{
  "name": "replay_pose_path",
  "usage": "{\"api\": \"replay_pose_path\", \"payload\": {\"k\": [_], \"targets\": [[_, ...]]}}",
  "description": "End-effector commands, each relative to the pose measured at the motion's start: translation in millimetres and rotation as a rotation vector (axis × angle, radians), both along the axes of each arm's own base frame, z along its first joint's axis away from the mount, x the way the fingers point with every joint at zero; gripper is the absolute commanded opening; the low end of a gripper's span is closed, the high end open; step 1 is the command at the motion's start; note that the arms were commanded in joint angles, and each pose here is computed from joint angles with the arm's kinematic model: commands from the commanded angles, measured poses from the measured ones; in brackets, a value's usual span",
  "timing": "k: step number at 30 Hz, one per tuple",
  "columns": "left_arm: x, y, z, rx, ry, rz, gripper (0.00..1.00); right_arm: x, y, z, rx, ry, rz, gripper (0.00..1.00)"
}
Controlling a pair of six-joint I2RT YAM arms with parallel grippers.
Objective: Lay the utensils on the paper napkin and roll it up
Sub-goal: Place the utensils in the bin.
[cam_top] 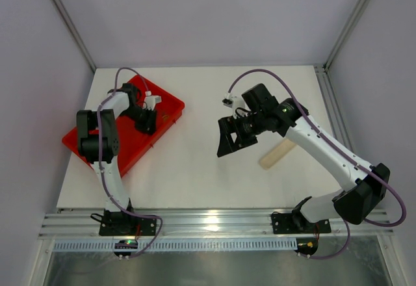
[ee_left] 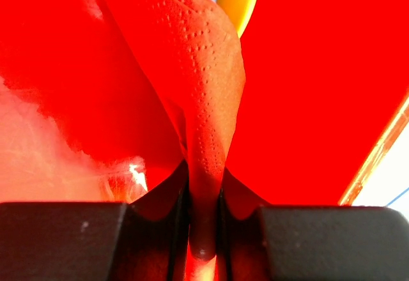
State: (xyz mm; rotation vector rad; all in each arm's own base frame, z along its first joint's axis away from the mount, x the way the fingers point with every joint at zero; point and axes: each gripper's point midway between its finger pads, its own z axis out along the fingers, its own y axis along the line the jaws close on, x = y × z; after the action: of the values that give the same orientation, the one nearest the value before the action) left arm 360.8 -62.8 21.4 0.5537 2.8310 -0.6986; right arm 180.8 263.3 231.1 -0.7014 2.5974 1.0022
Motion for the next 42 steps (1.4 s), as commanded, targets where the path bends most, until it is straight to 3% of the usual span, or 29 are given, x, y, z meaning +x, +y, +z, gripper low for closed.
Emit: {"api": "replay_pose_path", "payload": {"k": [1, 7, 9, 22, 24, 36, 38, 42], "targets": [[-2, 25, -33, 0.107, 0.039, 0.003, 0.2, 0, 1, 5, 0.013, -0.013, 0.008, 0.83], [-1, 25, -32, 0.092, 0.037, 0.006, 0.22, 1, 1, 5, 0.009, -0.017, 0.009, 0.83], [-2, 23, -32, 0.086, 0.04, 0.004, 0.29, 1, 0, 5, 0.009, -0.02, 0.007, 0.83], [-4, 24, -28, 0.094, 0.026, 0.009, 0.31, -1, -1, 7, 0.014, -0.02, 0.007, 0.83], [-4, 24, -28, 0.095, 0.024, 0.01, 0.43, -2, -1, 7, 0.016, -0.022, 0.007, 0.83], [0, 37, -26, 0.17, -0.025, 0.043, 0.46, -3, -2, 6, 0.016, -0.018, 0.008, 0.83], [0, 38, -27, 0.175, -0.026, 0.043, 0.58, -3, -2, 7, 0.019, -0.022, 0.008, 0.83], [1, 39, -27, 0.182, -0.036, 0.049, 0.6, -3, -2, 7, 0.018, -0.021, 0.008, 0.83]]}}
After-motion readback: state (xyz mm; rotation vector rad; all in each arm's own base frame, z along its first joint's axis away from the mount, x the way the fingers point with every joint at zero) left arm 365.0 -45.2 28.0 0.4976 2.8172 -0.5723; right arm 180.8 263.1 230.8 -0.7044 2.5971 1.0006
